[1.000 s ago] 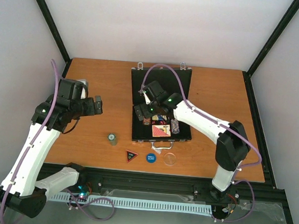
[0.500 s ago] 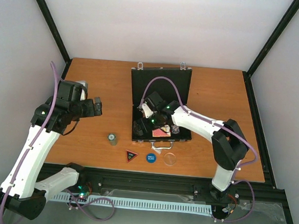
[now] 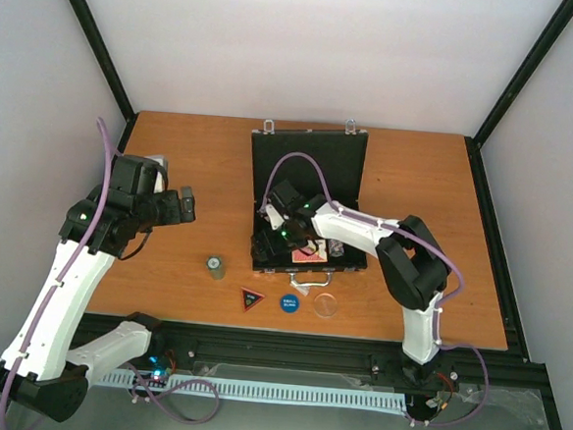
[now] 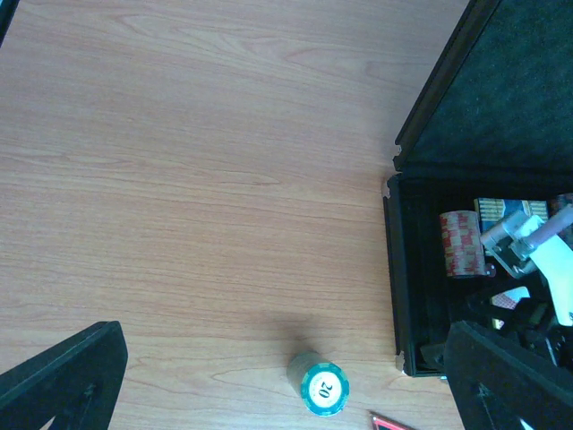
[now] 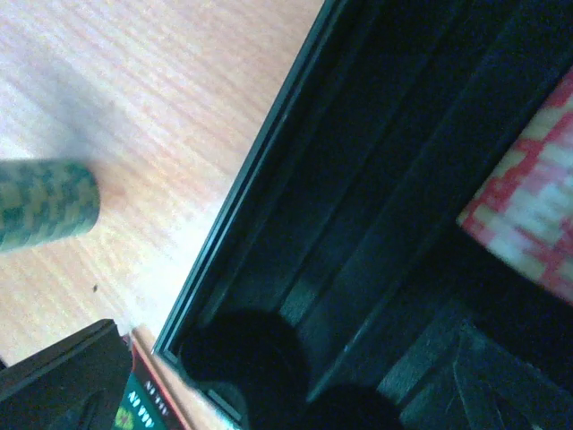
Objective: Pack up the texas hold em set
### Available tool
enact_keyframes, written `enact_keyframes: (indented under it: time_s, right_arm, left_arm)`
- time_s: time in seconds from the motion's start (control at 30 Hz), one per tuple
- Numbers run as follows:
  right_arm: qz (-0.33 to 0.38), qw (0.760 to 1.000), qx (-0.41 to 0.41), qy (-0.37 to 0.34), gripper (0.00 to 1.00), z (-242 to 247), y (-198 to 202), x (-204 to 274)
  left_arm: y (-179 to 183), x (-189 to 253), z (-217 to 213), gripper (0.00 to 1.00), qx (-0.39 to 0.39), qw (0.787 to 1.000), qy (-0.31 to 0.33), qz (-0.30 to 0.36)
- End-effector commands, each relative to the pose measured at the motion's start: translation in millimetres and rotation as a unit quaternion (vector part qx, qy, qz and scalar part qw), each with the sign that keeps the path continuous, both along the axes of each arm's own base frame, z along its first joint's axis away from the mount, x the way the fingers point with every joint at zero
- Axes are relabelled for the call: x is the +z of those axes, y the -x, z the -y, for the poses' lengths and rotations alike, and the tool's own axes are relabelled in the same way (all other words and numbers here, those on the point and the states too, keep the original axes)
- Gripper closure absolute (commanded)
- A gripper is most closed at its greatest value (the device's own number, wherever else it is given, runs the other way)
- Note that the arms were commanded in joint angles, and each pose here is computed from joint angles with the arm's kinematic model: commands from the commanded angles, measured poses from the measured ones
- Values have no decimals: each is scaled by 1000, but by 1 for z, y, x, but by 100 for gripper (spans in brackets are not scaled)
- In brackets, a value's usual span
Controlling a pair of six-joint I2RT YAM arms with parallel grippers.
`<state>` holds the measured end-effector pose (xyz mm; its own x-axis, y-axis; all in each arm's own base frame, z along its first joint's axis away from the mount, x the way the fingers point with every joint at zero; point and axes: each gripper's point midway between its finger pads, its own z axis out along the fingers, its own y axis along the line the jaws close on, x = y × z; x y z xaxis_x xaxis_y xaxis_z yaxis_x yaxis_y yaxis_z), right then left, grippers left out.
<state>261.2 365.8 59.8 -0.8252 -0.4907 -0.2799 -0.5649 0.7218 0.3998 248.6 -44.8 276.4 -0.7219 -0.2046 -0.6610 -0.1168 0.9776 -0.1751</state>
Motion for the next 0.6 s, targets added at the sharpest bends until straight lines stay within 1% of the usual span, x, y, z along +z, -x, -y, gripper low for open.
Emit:
enact_keyframes:
  time_s: [0.0, 0.2, 0.33, 0.43, 0.57]
  right_arm:
    - [35, 999, -17, 5, 0, -12, -22, 3]
    - [81, 995, -53, 15, 0, -14, -54, 2]
    - [99, 992, -71, 17, 0, -15, -66, 2]
    - [90, 994, -61, 7, 0, -19, -62, 6]
    - [73, 997, -33, -2, 0, -19, -43, 22]
  left_arm:
    - [-3, 6, -2, 0, 8, 1000, 3, 11]
    - [-7, 1, 0, 0, 4, 1000, 1, 3]
    - [-9, -1, 2, 0, 1, 1000, -1, -1]
    - [-9, 0, 1, 0, -1, 1000, -5, 0]
    - [-9, -1, 0, 0, -3, 1000, -9, 0]
